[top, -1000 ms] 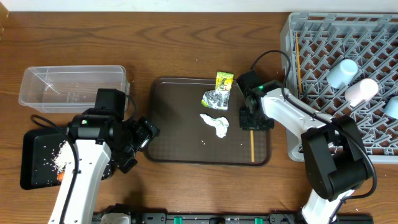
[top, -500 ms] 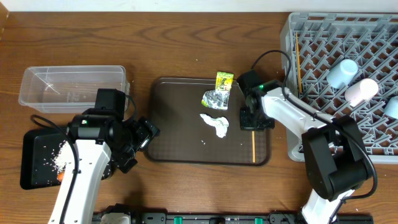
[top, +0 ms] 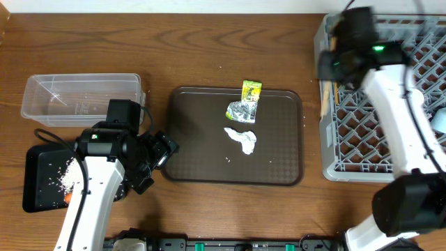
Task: Sort waste into correct bins and load items into the dishwasher rack
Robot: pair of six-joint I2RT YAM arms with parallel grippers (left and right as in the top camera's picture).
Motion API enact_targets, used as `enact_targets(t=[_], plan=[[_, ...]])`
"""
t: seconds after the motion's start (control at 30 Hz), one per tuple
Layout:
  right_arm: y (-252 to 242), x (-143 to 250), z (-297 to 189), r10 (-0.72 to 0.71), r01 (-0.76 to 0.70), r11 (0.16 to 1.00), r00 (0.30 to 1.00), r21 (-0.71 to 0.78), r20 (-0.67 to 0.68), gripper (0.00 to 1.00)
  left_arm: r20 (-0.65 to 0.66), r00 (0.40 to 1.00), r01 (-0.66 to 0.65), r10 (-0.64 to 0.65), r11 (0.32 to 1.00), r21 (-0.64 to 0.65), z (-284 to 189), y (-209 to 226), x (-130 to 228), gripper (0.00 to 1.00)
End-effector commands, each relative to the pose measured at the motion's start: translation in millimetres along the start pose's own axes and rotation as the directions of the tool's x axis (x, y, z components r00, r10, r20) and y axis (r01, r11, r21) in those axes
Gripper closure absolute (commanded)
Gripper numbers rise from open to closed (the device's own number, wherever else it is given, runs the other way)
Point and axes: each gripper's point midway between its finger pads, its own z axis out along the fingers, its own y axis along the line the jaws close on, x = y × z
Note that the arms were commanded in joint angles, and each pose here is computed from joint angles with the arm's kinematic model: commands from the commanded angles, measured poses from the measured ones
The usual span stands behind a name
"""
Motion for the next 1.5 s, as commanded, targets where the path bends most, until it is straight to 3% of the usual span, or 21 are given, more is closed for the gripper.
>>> enact_targets(t=[0.0,0.2,0.6,0.67,0.73,0.83,0.9,1.03,1.17,1.37,1.4,1.47], plan=[[-25.4,-7.5,6.1,-0.098,0.098,0.995,0.995,0.032,0.007,0.99,0.01,1.0,0.003,-0.003,1.0,-0.009,-0.5,0.6,-1.5,0.02],[-52.8,-29.2,18.9,-0.024,0.024,1.0,0.997,0.006,0.071,0.99,0.01,1.0,0.003,-0.003,1.0,-0.009,-0.5,0.6,-1.5,0.02],[-43.0,-23.7,60.7,-0.033,0.033,0.999,0.999,-0.043,0.02,0.97,0.01,1.0,0.003,-0.003,1.0,-0.009,-0.5,0.6,-1.5,0.02],[-43.1,-22.3,61.1,-0.033,0.033,0.999,0.999,-0.042,0.014,0.87,0.01,1.0,0.003,-0.003,1.0,-0.009,-0.5,0.6,-1.5,0.02],[-43.3,-21.1,61.0,-0.032,0.033,0.999,0.999,-0.041,0.009,0.68,0.01,1.0,0.003,-0.003,1.0,-0.009,-0.5,0.6,-1.5,0.02],[-43.9,-18.3,61.1,-0.032,0.032,0.999,0.999,-0.038,-0.002,0.31,0.01,1.0,0.003,-0.003,1.0,-0.009,-0.5,0.6,-1.5,0.02],[-43.7,-15.3,61.0,-0.03,0.03,0.999,0.999,-0.04,-0.015,0.18,0.01,1.0,0.003,-0.003,1.0,-0.009,-0.5,0.6,-1.5,0.02],[-41.0,-9.6,59.9,-0.007,0.005,0.999,0.999,-0.054,-0.039,0.15,0.01,1.0,0.003,-0.003,1.0,-0.009,-0.5,0.6,-1.5,0.02],[-7.6,-4.7,44.5,-0.018,0.006,0.974,0.998,-0.225,-0.053,0.16,0.01,1.0,0.003,-0.003,1.0,-0.009,-0.5,0.6,-1.5,0.02],[60.6,9.9,16.1,-0.08,0.032,0.874,0.994,-0.485,-0.08,0.17,0.01,1.0,0.003,-0.003,1.0,-0.009,-0.5,0.6,-1.5,0.02],[69.1,15.1,15.0,-0.093,0.034,0.869,0.991,-0.493,-0.095,0.16,0.01,1.0,0.003,-0.003,1.0,-0.009,-0.5,0.5,-1.5,0.02],[81.3,23.6,16.9,-0.101,0.029,0.877,0.987,-0.479,-0.124,0.01,0.01,1.0,0.003,-0.003,1.0,-0.009,-0.5,0.6,-1.5,0.02]])
